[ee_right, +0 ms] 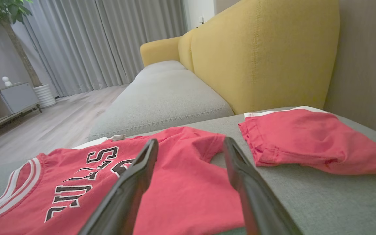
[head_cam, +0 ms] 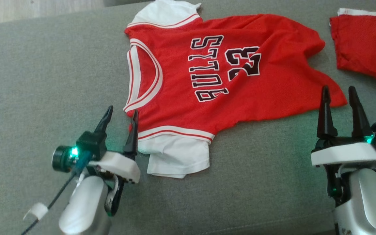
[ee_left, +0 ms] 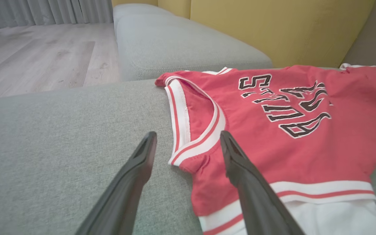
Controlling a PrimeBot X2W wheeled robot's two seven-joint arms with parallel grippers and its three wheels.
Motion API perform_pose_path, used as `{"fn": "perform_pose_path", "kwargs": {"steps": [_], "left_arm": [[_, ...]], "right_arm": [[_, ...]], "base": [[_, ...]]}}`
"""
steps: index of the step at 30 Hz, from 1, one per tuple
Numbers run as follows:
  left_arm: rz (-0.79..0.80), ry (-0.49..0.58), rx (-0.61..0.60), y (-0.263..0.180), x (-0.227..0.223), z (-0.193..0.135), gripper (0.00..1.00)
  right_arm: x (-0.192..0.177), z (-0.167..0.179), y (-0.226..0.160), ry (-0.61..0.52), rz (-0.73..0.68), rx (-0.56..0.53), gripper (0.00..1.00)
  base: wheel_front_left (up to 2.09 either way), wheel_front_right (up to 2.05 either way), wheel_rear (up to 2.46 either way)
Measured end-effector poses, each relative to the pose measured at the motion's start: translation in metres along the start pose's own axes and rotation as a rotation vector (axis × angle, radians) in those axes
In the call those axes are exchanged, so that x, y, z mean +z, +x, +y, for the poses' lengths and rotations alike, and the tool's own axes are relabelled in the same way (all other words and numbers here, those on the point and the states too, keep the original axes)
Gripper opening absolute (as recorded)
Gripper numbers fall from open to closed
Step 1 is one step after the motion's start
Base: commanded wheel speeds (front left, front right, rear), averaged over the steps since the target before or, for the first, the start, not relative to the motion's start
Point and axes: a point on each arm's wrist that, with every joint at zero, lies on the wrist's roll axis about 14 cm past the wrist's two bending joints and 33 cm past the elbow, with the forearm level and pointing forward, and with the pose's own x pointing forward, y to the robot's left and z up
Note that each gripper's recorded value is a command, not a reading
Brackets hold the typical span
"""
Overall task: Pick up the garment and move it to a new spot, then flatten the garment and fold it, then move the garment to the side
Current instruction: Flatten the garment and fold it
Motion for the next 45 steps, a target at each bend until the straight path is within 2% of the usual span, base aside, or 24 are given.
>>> {"fn": "perform_pose_path", "kwargs": {"steps": [10,17,18,19,24,33,34,35,38,45], "left_arm": [[0.193,0.035,-0.032,0.015,-0.039,0.003,1.0],[0.256,0.023,-0.086,0.025,-0.05,-0.005,1.0],[0.257,0.028,-0.09,0.027,-0.049,-0.005,0.33],[0.254,0.031,-0.093,0.03,-0.048,-0.005,0.0],[0.175,0.043,-0.098,0.045,-0.033,-0.004,0.0],[-0.065,0.108,-0.05,0.076,0.037,0.013,0.0],[-0.056,0.11,-0.05,0.076,0.035,0.014,0.57],[-0.04,0.11,-0.047,0.074,0.03,0.016,1.0],[-0.012,0.116,-0.033,0.07,0.022,0.021,1.0],[-0.058,0.101,0.014,0.053,0.029,0.026,1.0]], "right_arm": [[-0.003,-0.003,0.002,-0.003,0.011,-0.007,1.0],[-0.007,-0.01,-0.001,-0.008,0.023,-0.026,1.0],[-0.007,-0.01,-0.001,-0.009,0.025,-0.028,1.0],[-0.008,-0.011,-0.001,-0.01,0.028,-0.028,1.0],[-0.012,-0.013,-0.002,-0.012,0.039,-0.033,1.0],[-0.014,-0.006,-0.001,-0.012,0.045,-0.015,1.0],[-0.014,-0.005,0.0,-0.012,0.044,-0.01,1.0],[-0.013,-0.003,0.0,-0.011,0.042,-0.004,1.0],[-0.01,0.002,0.003,-0.009,0.032,0.009,1.0],[-0.003,0.018,0.009,-0.013,0.008,0.057,1.0]], "base": [[0.0,0.0,0.0],[0.0,0.0,0.0],[0.0,0.0,0.0],[0.0,0.0,0.0],[0.0,0.0,0.0],[0.0,0.0,0.0],[0.0,0.0,0.0],[0.0,0.0,0.0],[0.0,0.0,0.0],[0.0,0.0,0.0]]}}
